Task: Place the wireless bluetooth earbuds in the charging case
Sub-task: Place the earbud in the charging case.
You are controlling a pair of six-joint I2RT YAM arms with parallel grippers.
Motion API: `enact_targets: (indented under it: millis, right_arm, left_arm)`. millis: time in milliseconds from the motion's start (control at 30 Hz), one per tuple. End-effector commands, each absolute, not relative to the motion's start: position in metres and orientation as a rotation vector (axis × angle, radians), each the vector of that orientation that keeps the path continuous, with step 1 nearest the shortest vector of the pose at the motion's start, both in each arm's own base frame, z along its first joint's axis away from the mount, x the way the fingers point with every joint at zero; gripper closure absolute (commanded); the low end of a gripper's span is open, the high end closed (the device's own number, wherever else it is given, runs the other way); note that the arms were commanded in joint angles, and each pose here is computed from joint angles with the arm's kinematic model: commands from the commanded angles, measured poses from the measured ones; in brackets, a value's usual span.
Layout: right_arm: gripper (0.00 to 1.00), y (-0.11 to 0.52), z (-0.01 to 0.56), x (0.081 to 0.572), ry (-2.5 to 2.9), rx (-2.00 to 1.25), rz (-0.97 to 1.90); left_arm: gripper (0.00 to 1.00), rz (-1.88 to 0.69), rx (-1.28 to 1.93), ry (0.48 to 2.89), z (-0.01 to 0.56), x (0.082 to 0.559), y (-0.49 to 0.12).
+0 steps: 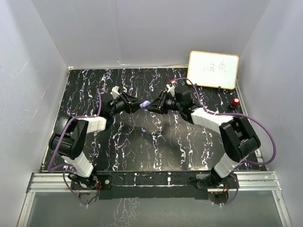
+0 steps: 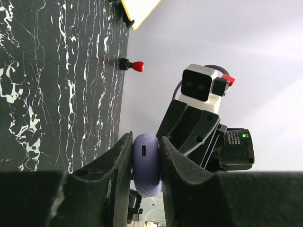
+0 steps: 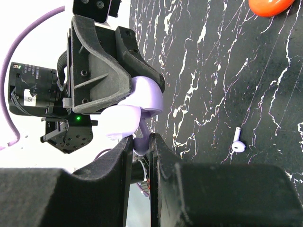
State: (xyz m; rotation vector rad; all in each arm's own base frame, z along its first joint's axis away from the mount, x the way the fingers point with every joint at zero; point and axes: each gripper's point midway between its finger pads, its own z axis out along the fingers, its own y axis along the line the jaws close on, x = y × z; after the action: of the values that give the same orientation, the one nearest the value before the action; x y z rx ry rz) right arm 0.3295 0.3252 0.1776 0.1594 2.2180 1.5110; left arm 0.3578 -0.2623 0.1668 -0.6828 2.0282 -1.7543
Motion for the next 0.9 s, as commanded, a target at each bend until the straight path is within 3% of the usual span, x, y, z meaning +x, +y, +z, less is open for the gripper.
enact_targets:
  millis: [0, 867]
  right_arm:
    - [0.88, 0.326, 0.192, 0.336, 2.139, 0.131, 1.523]
    - [0.88, 0.317, 0.206, 0.341, 2.070, 0.187, 1.500]
  left_arm:
    - [1.00, -1.790, -0.582, 1.994, 0.193, 0.356, -0.272]
    - [1.00, -1.783, -0.577, 2.012, 0.188, 0.348, -0.272]
